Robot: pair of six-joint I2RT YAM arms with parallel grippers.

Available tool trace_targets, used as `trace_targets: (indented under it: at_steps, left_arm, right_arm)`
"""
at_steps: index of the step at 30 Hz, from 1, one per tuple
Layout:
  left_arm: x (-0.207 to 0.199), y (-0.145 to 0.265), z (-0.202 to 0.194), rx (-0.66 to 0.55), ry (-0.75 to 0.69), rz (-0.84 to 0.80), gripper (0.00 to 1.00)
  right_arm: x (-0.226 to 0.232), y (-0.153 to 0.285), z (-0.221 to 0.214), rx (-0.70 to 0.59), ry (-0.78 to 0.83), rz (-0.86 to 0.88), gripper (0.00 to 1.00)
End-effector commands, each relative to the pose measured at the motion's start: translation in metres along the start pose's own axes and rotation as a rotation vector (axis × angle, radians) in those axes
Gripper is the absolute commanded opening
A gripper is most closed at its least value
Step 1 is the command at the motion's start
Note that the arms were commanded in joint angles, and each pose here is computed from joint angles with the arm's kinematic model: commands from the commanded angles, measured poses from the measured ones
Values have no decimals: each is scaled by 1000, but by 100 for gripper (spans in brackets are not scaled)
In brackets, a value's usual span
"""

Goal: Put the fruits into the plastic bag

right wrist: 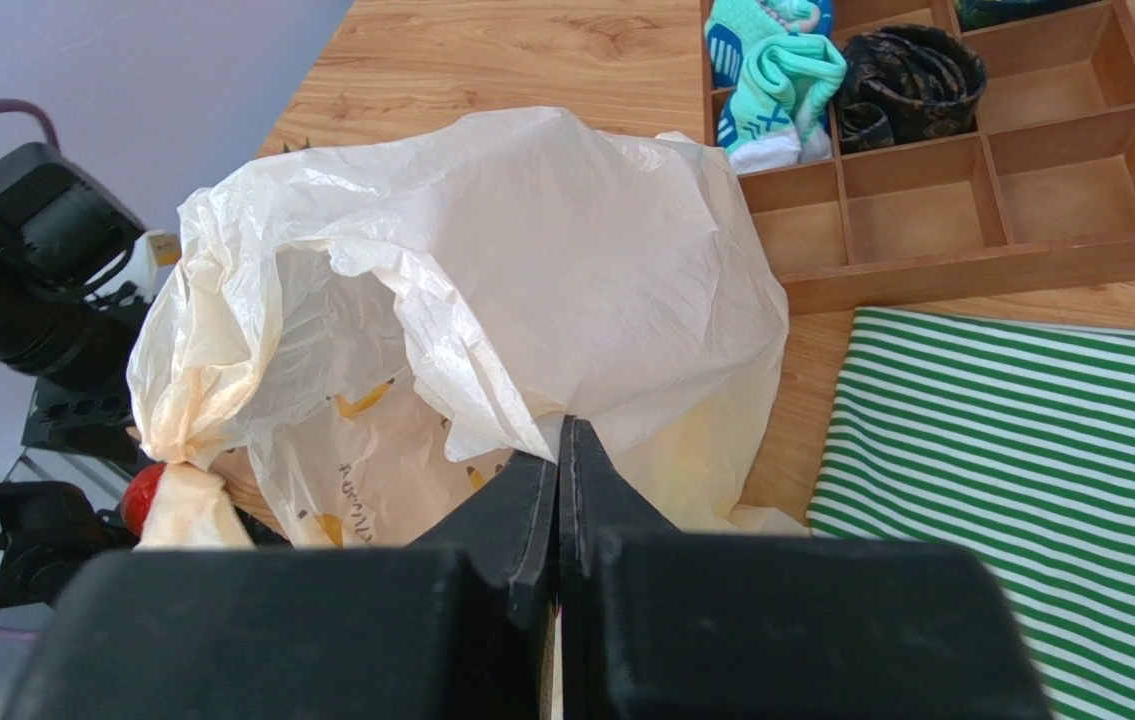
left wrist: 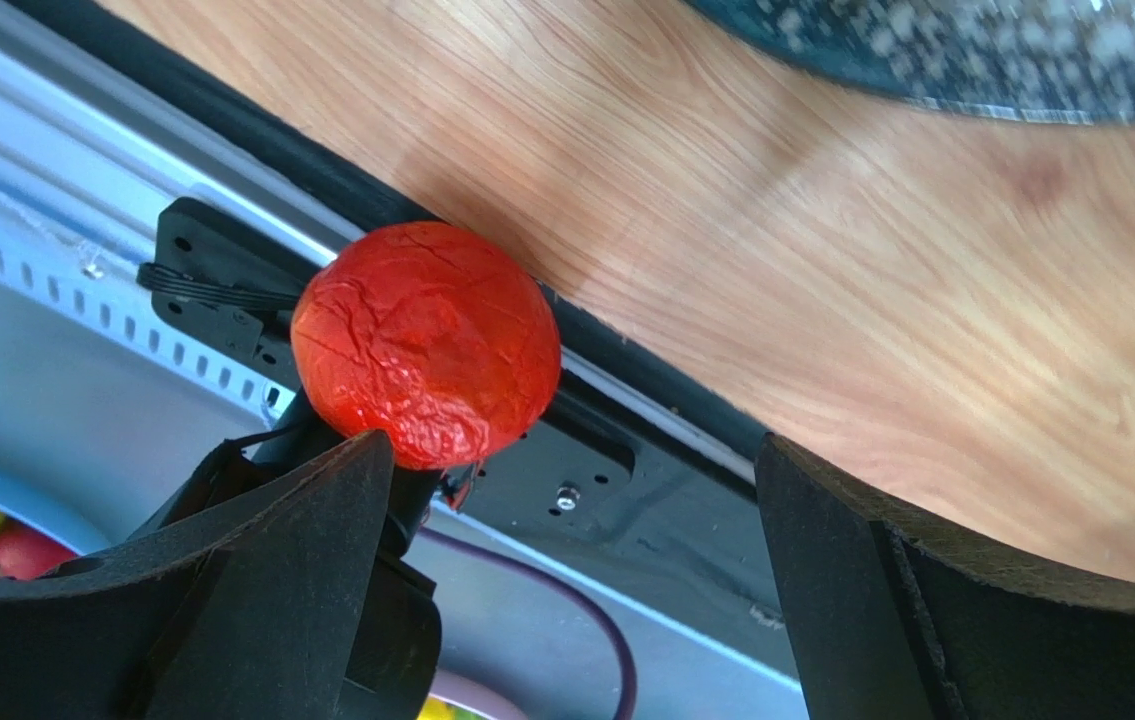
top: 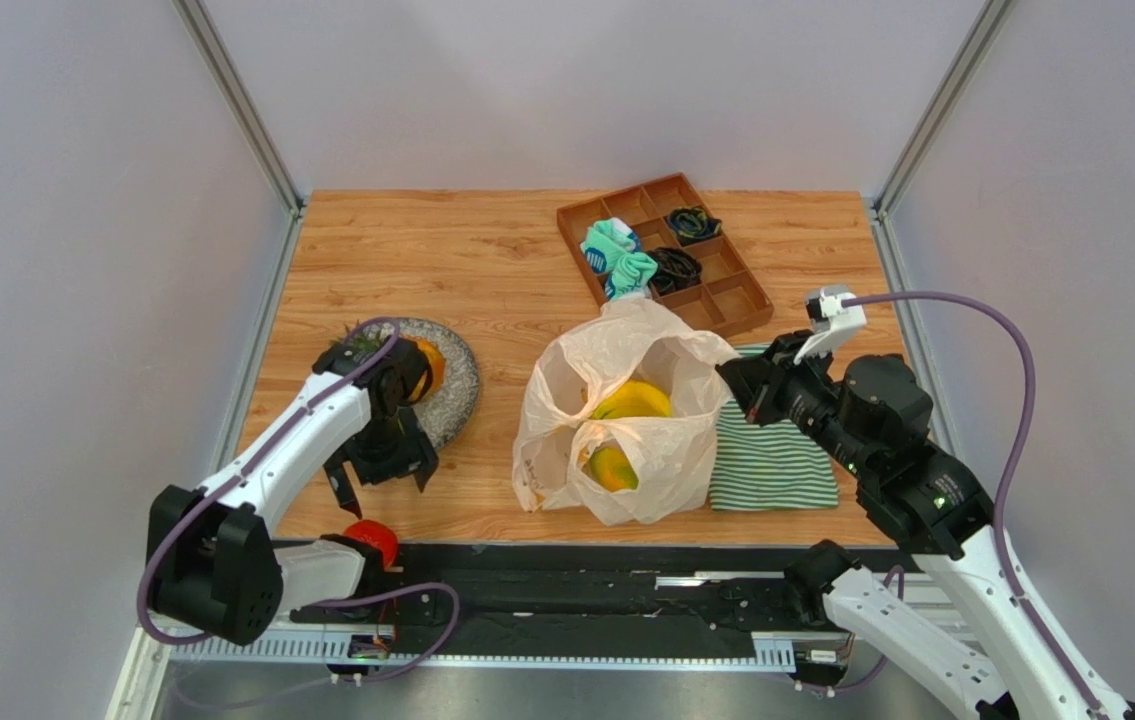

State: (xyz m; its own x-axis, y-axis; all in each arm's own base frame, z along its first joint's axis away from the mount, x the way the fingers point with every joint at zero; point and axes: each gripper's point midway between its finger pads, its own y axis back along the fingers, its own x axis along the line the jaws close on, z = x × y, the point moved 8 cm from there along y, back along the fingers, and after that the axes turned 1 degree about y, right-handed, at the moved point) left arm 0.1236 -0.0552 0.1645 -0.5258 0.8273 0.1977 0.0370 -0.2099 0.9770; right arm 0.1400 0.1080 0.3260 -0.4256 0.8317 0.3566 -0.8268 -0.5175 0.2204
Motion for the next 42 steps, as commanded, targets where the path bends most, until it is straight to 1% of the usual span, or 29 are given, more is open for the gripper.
trace_targets:
  at_steps: [1, 2, 5, 8, 9, 10, 12, 13, 14, 15, 17, 18, 19, 20, 22, 24, 25, 26, 28, 33, 36, 39, 40, 41, 42]
  left_arm:
    - [16, 1, 0, 11, 81, 156, 99]
    - [16, 1, 1, 11, 119, 163, 99]
    - [18, 0, -1, 4, 172, 175, 99]
    - [22, 3, -1, -26, 202, 157, 99]
    - [22, 5, 1, -45, 198, 151, 99]
    - [23, 7, 6, -84, 189, 163, 99]
    - [18, 21, 23, -175, 161, 128, 99]
    - [15, 31, 34, -238, 164, 101, 99]
    - [14, 37, 38, -276, 133, 59, 99]
    - [6, 43, 47, -328, 133, -16, 99]
    - [-2, 53, 51, -360, 96, -136, 99]
    - [-11, 57, 59, -403, 97, -219, 99]
    - [-15, 56, 59, -400, 86, -263, 99]
    - [-20, 59, 64, -436, 79, -308, 99]
    - [-21, 55, 69, -441, 78, -314, 99]
    - [-27, 54, 78, -469, 47, -330, 99]
    - [-30, 53, 81, -479, 1, -357, 99]
    - [-38, 57, 88, -515, -6, -401, 99]
    - [-44, 62, 95, -546, -11, -439, 99]
    - [-61, 74, 121, -651, 45, -511, 99]
    - [-68, 76, 131, -681, 81, -534, 99]
    - [-63, 80, 143, -703, 147, -511, 99]
    - [-57, 77, 149, -718, 202, -490, 99]
    - [-54, 81, 156, -757, 240, -522, 99]
    - [-52, 81, 161, -769, 267, -536, 99]
  right_arm:
    - [10, 8, 17, -88, 28, 81, 0]
    - [10, 9, 17, -91, 31, 84, 0]
    - [10, 12, 17, -100, 35, 87, 0]
    - [10, 13, 18, -105, 38, 87, 0]
    - [9, 12, 16, -102, 40, 86, 0]
    - [9, 12, 16, -103, 40, 88, 0]
    - [9, 14, 16, -106, 40, 91, 0]
    - [9, 13, 15, -101, 40, 90, 0]
    - [10, 13, 15, -99, 41, 99, 0]
    - [10, 13, 15, -96, 40, 103, 0]
    - [12, 13, 15, -91, 36, 113, 0]
    - [12, 12, 15, -86, 35, 113, 0]
    - [12, 12, 14, -84, 34, 117, 0]
    - [12, 12, 14, -82, 34, 117, 0]
    - [12, 12, 14, -74, 33, 118, 0]
    - [13, 13, 15, -78, 33, 120, 0]
    - [12, 12, 14, -72, 32, 115, 0]
    - [13, 12, 14, -71, 33, 116, 0]
    - [13, 12, 14, -64, 32, 115, 0]
    - [14, 10, 16, -50, 32, 116, 0]
    - [15, 10, 17, -44, 32, 115, 0]
    - [14, 10, 16, -25, 37, 105, 0]
    - [13, 10, 16, -27, 39, 99, 0]
    - [12, 10, 16, -27, 39, 96, 0]
    - [12, 7, 15, -19, 39, 94, 0]
